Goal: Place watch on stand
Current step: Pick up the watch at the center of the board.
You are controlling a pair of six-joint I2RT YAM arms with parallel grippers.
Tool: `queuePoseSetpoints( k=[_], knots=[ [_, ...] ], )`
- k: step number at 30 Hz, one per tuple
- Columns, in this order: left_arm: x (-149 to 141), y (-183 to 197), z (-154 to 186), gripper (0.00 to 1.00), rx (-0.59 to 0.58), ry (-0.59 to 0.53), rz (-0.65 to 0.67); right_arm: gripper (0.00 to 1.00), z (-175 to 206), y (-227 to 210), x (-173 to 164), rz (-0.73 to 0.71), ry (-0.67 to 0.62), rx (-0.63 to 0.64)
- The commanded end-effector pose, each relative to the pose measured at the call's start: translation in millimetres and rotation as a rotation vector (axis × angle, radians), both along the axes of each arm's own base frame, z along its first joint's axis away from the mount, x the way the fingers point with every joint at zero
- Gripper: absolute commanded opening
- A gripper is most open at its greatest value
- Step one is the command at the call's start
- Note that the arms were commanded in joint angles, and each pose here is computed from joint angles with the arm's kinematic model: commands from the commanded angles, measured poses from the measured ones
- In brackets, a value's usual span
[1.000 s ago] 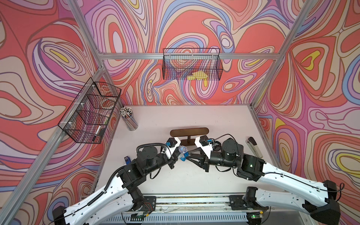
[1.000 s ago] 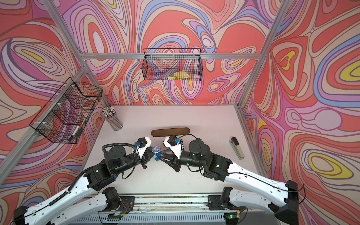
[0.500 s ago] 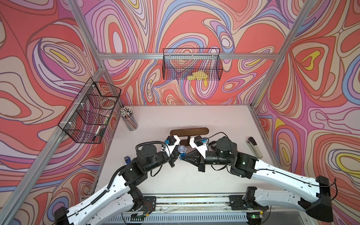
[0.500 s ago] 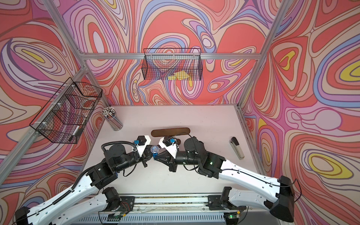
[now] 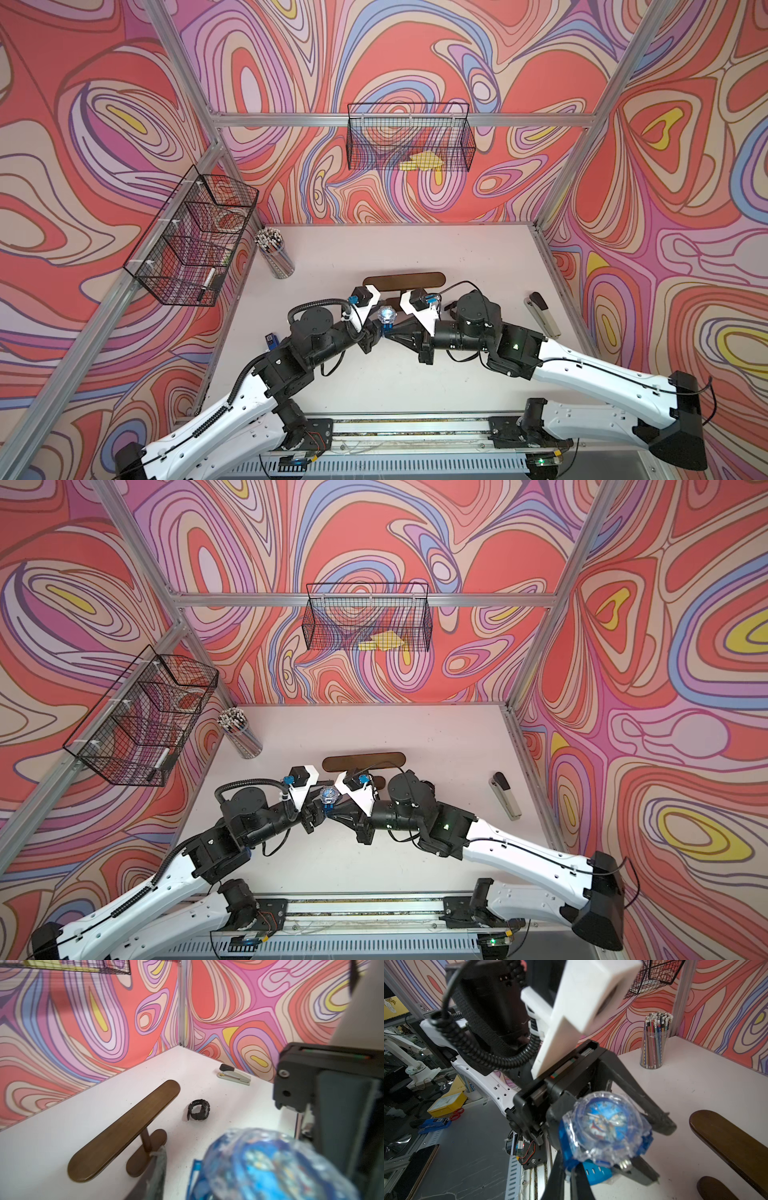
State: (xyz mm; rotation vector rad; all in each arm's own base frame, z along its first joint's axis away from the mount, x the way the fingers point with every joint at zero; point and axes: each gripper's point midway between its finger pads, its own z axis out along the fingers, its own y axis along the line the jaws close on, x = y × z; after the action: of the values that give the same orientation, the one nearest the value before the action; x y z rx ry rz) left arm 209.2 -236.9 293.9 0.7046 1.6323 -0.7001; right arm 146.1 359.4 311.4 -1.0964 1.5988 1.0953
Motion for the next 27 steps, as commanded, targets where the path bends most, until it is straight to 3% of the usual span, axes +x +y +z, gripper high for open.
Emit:
queuePoseSetpoints(
  k=[1,5,13,18,22,27],
  knots=[
    [-1,4,22,0.82,-0.032,-0.039,0.024,0.00,-18,0,19,-0.095,-0.026,-0.082],
    [1,13,22,0.99,0.007,-0.039,0.067,0.00,-27,-11,39,-0.211,-0.077,-0.123],
    [-7,23,30,0.99,0.031,-0.034,0.068,0.00,-46,-29,73,-0.409,-0.154,-0.234],
    [-11,31,28,0.89,0.062,0.012,0.085,0.00,-53,-38,84,-0.485,-0.178,-0.268],
    [-16,18,29,0.84,0.004,0.127,0.023,0.00,-61,-39,85,-0.485,-0.196,-0.282],
    [1,0,11,0.77,-0.006,0.289,0.053,0.00,-63,-36,80,-0.465,-0.203,-0.258]
  ],
)
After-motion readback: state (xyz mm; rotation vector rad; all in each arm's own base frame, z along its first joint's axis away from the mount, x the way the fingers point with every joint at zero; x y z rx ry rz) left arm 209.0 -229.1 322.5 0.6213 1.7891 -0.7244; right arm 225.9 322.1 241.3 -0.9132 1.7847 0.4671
